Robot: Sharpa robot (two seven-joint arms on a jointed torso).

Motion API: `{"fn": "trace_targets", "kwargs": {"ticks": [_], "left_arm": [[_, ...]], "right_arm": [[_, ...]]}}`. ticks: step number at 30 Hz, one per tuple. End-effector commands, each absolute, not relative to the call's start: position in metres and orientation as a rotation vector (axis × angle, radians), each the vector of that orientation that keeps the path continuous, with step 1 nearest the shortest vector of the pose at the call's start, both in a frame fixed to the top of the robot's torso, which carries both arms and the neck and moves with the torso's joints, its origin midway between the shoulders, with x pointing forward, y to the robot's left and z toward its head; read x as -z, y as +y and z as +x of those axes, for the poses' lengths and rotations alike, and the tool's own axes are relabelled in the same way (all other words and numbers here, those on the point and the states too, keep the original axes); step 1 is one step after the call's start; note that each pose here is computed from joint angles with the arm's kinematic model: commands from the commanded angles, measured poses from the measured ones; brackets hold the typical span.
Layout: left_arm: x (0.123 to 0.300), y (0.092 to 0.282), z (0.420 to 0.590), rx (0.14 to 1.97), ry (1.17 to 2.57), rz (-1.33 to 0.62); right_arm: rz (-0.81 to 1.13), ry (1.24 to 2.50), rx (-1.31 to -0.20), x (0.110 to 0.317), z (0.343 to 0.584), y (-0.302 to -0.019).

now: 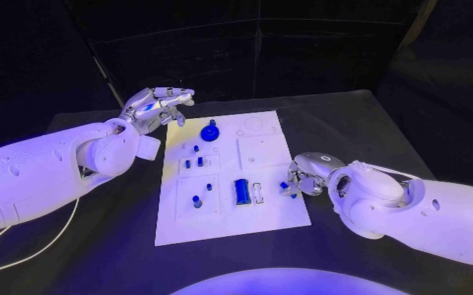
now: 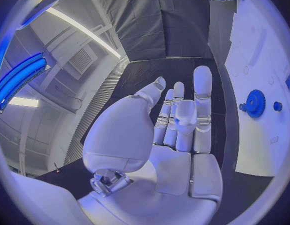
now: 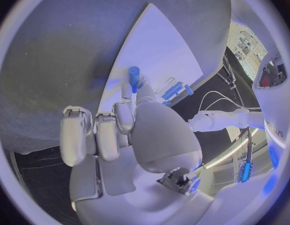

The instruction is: Assemble the parts on the task board

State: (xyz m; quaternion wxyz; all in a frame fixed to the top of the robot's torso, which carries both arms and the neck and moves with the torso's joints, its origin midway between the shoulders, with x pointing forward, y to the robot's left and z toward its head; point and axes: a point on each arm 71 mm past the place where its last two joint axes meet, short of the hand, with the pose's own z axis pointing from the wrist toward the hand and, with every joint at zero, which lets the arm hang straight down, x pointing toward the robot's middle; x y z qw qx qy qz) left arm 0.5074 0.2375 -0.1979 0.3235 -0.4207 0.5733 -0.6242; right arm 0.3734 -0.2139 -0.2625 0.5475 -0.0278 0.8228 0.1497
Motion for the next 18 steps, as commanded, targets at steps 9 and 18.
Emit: {"fn": "trace_targets", "kwargs": {"ticks": [9, 18], "left_arm": [[0.1968, 0.2375, 0.5068, 1.650, 1.509, -1.098], [0.1973, 0.2375, 0.5069, 1.648, 1.513, -1.100]], "right_arm": [[-0.309, 1.983, -0.221, 0.2755, 0.3644, -0.2095], [-0.293, 2.003, -0.221, 0.2764, 0.3633, -0.2083]]}}
